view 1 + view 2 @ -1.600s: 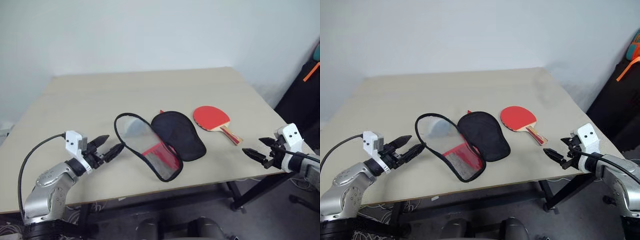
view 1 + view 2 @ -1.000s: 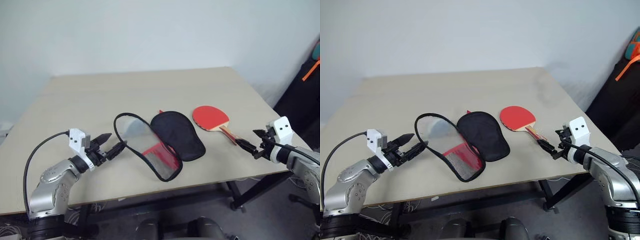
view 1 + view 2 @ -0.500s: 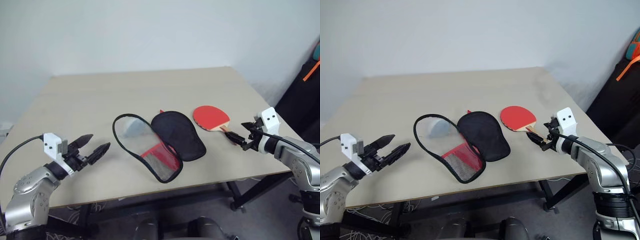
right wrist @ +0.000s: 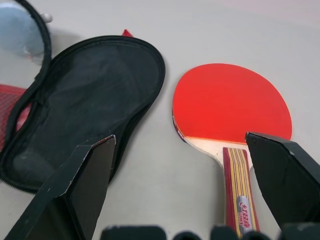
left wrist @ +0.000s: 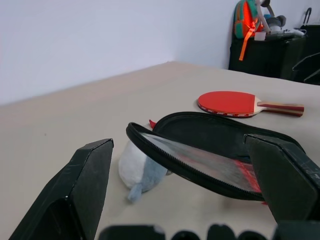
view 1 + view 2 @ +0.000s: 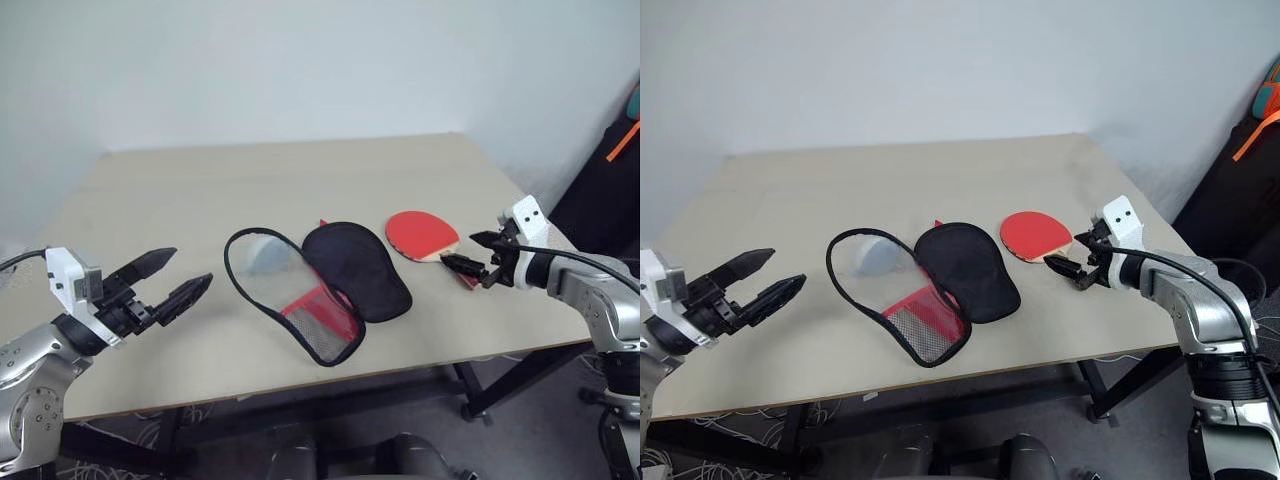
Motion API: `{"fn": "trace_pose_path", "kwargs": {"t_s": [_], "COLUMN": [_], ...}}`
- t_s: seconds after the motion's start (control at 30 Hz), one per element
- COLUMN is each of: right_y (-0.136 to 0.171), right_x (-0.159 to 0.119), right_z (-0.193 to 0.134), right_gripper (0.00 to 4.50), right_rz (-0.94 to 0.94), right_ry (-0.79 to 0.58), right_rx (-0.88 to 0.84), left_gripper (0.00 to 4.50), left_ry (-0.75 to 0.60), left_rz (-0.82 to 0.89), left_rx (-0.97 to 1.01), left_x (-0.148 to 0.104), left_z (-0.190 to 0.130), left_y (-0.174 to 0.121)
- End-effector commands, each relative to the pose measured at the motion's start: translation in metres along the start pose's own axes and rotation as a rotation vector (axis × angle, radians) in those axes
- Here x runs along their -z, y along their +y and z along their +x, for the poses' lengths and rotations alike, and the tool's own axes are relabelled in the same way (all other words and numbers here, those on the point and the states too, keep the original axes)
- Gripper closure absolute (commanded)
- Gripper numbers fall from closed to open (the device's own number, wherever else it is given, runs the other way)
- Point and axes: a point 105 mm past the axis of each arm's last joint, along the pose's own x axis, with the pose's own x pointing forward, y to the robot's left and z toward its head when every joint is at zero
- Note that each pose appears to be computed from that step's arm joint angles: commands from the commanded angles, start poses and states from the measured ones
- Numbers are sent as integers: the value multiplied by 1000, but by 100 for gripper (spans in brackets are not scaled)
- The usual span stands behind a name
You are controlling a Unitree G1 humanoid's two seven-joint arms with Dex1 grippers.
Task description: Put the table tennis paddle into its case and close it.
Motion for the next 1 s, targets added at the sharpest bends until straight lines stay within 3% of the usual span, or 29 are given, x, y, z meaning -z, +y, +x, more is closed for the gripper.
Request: {"fn": "trace_pose_path", "kwargs": {"t_s": [0.03,0.47,0.67,1.0], "right_y": [-1,-30,-49,-51], "right_x": [-21,-9,3,25], "right_z": [-6,14,32,70], "right_gripper": [0,0,0,0], "right_rz": [-68,-119,-28,27], "right_ry": [-23,166,274,341], "right_rx": [-31,31,94,103], "left_gripper": [5,5,5,5], "left_ry": [-44,51,57,41], "left_rz": [62,106,126,138], "left_rx": [44,217,284,312], "left_x": [-23,-20,-23,-23], "left_z": [2,19,26,34], "left_y": [-4,-13,-15,-18]}}
